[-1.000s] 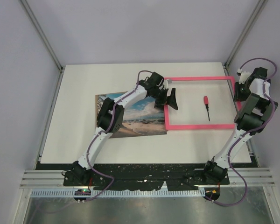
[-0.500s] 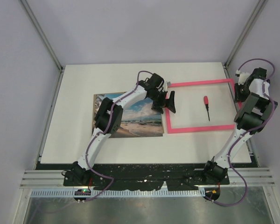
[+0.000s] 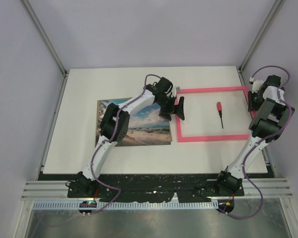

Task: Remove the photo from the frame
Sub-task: Place the photo frame item at the center of the board.

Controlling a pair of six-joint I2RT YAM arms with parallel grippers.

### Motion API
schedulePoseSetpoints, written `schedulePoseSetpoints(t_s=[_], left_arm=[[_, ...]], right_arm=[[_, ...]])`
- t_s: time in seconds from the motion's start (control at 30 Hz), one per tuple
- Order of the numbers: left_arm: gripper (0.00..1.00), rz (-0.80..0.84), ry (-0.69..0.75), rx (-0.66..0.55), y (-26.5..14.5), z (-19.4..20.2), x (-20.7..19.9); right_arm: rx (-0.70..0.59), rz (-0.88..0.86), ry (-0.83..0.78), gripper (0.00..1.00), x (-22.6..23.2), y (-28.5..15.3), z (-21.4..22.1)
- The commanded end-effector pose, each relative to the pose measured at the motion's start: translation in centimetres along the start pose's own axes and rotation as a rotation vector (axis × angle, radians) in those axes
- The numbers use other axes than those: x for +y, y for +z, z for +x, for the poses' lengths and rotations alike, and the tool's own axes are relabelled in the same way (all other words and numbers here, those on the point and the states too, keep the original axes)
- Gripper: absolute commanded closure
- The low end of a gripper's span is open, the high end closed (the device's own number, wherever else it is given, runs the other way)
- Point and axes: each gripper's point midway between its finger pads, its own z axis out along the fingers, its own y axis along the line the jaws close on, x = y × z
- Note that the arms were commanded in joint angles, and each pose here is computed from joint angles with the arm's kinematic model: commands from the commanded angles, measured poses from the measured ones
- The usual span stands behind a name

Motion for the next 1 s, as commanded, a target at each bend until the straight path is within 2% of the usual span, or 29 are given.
schedulePoseSetpoints(t_s=[0.0,0.1,0.33,0.47,0.53,0.63,0.77,0.97], left_arm=[[0.02,-0.036,0.028,-0.039,-3.0,-1.0,0.2],[0.02,-0.032,0.023,-0.038,-3.1,-0.9,0.3],[0.02,-0.010,0.020,-0.034,-2.9,-1.0,0.0],[0.02,0.009,0.030,-0.040,-3.2,-1.2,-0.6],[0.02,0.016,0.034,-0.042,-3.3,-1.3,-0.8],[0.01,0.021,0.043,-0.050,-3.6,-1.4,-1.2],[0.00,0.034,0.062,-0.060,-4.3,-1.8,-1.9],[0.00,0.069,0.114,-0.115,-6.9,-3.0,-4.3]], right_arm=[[-0.035,0.083,-0.026,0.90,-0.8,0.3,-1.3],[-0.023,0.090,-0.034,0.83,-0.6,0.7,-1.0],[0.004,0.101,-0.054,0.72,-0.3,1.3,-0.4],[-0.006,0.118,-0.062,0.56,-0.5,0.8,-0.7],[-0.011,0.122,-0.067,0.50,-0.6,0.5,-0.8],[0.008,0.151,-0.076,0.46,-1.0,0.1,-0.5],[-0.018,0.156,-0.079,0.42,-0.9,-1.2,-1.0],[-0.110,0.190,-0.088,0.34,-0.5,-6.2,-3.6]])
